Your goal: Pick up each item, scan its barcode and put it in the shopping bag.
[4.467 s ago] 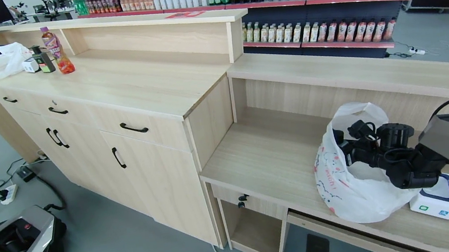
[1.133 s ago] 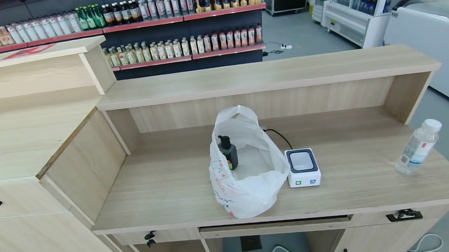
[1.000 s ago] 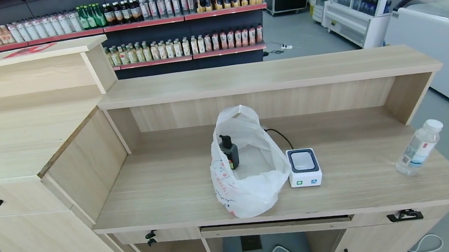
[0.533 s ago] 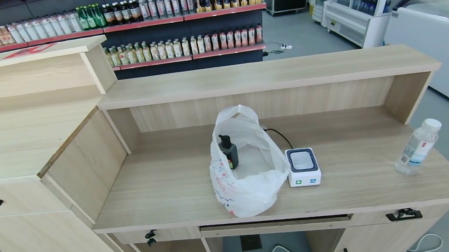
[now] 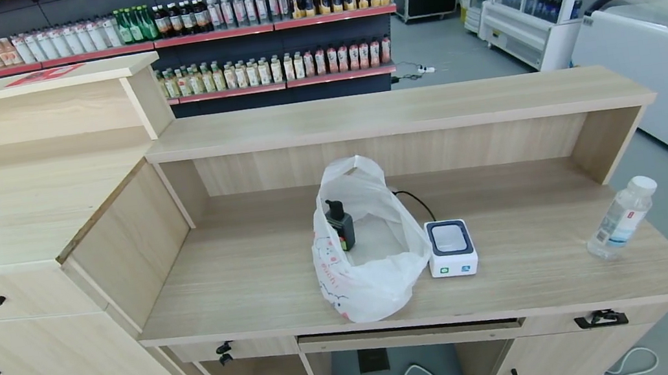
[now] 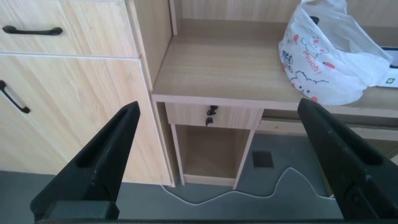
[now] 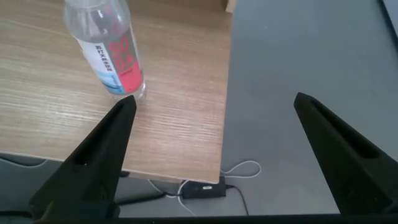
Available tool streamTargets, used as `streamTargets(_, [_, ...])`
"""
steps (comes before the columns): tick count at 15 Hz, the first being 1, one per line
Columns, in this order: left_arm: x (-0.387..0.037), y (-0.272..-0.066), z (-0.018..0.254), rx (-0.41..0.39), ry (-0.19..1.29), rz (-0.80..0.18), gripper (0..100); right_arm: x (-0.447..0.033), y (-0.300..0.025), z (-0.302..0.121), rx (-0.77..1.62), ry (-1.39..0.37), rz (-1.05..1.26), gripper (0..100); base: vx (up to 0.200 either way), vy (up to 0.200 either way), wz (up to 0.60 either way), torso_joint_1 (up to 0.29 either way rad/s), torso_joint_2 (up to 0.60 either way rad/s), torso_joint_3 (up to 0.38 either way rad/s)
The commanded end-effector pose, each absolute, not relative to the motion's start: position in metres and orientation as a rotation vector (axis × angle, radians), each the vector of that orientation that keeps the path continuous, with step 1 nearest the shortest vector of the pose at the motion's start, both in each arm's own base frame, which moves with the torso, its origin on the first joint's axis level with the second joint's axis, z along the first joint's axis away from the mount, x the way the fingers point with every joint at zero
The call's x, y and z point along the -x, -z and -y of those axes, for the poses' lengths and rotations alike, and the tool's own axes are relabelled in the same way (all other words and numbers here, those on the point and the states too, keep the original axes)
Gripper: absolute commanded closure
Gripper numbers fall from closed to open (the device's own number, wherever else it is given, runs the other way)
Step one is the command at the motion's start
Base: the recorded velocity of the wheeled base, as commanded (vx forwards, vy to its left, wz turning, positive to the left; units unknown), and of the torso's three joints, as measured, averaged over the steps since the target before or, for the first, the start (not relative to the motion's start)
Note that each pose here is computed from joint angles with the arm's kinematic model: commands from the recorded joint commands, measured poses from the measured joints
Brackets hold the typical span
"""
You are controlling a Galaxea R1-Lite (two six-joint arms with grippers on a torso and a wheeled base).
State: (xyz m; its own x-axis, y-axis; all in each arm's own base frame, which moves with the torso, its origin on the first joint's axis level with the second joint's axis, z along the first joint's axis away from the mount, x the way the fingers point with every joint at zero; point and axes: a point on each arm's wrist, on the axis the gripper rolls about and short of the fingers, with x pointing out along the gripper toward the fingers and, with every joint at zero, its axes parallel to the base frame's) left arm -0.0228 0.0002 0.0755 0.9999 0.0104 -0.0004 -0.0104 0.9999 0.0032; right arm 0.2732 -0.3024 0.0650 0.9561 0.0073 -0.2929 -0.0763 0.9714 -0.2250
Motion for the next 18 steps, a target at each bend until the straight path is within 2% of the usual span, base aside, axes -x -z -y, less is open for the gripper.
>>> streamTargets(1, [0.023, -0.076, 0.0, -0.003, -0.011, 0.002, 0, -0.293, -0.053, 0.286, 0.228, -0.096, -0.315, 0, 0.0, 0.0, 0.0, 0.0, 0.0, 0.0])
streamTargets(6, [0.023, -0.075, 0.0, -0.003, -0.011, 0.0, 0, -0.325, -0.045, 0.272, 0.259, -0.126, -0.32, 0, 0.0, 0.0, 0.0, 0.0, 0.0, 0.0])
streamTargets(18, [0.023, -0.075, 0.0, -0.003, -0.011, 0.0, 0, -0.367, -0.012, 0.241, 0.279, -0.233, -0.319, 0, 0.0, 0.0, 0.0, 0.0, 0.0, 0.0])
